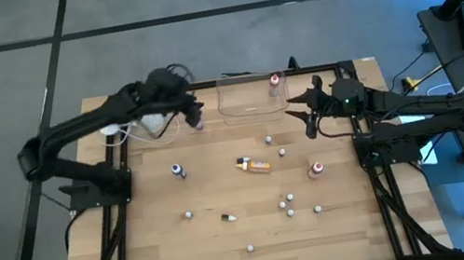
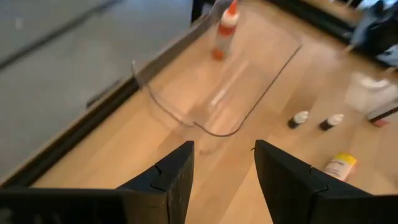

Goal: Pick & Place food coloring
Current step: Put the large purple food coloring bottle into the transparent container

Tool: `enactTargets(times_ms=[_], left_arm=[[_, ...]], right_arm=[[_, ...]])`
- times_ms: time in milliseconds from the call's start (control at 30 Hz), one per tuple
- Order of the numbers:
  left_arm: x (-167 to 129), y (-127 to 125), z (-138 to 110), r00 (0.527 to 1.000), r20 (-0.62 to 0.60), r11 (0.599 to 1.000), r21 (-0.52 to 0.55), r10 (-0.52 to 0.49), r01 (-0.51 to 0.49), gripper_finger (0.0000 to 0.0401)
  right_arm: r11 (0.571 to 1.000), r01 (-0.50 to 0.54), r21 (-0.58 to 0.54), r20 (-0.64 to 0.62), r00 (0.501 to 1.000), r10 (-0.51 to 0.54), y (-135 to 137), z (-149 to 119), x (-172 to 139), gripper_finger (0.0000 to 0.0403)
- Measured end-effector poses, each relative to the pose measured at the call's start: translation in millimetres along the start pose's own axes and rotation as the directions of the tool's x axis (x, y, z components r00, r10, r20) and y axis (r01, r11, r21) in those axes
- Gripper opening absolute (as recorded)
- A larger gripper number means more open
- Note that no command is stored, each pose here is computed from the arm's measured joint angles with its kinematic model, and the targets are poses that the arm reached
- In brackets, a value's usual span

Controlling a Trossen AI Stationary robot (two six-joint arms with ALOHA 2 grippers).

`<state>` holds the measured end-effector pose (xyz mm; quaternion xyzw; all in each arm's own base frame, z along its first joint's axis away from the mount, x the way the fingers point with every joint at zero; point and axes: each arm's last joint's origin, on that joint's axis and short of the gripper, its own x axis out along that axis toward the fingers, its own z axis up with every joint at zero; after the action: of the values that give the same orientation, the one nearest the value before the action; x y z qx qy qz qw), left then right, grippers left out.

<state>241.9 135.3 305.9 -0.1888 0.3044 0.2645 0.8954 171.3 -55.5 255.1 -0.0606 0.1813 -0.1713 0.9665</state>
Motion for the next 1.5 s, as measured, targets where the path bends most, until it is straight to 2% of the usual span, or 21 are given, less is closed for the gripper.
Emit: enactTargets(times_ms=[100,200,533,767,1100,1333,1500], left_arm=[[15,2,12,0.992,-0.119,0.999,-0.022,0.037,-0.039,0.0166],[29,4,18,0.979,-0.196,0.993,-0.089,0.057,-0.076,0.0164],[66,21,3,0.909,-0.397,0.962,-0.173,0.127,-0.21,0.0166],[75,28,-2,0.886,-0.441,0.955,-0.173,0.145,-0.242,0.0162],[76,28,-4,0.881,-0.451,0.955,-0.167,0.145,-0.243,0.0166],[76,28,-4,0.881,-0.45,0.972,-0.102,0.145,-0.211,0.0162],[76,28,-4,0.881,-0.451,0.968,-0.12,0.145,-0.221,0.0168]], right_arm=[[1.0,-0.001,0.0,-0.005,1.0,0.001,0,-1,0,0.0165],[1.0,-0.004,-0.001,-0.019,1.0,0.003,0,-2,0,0.0165],[1.0,-0.006,0.001,-0.034,0.999,0.006,1,-3,0,0.0165],[1.0,-0.006,0.002,-0.034,0.999,0.006,1,-3,0,0.0165],[1.0,-0.006,0.002,-0.034,0.999,0.007,1,-3,0,0.0165],[1.0,-0.006,0.002,-0.034,0.999,0.006,1,-3,0,0.0165],[1.0,-0.006,0.002,-0.034,0.999,0.006,1,-3,0,0.0165]])
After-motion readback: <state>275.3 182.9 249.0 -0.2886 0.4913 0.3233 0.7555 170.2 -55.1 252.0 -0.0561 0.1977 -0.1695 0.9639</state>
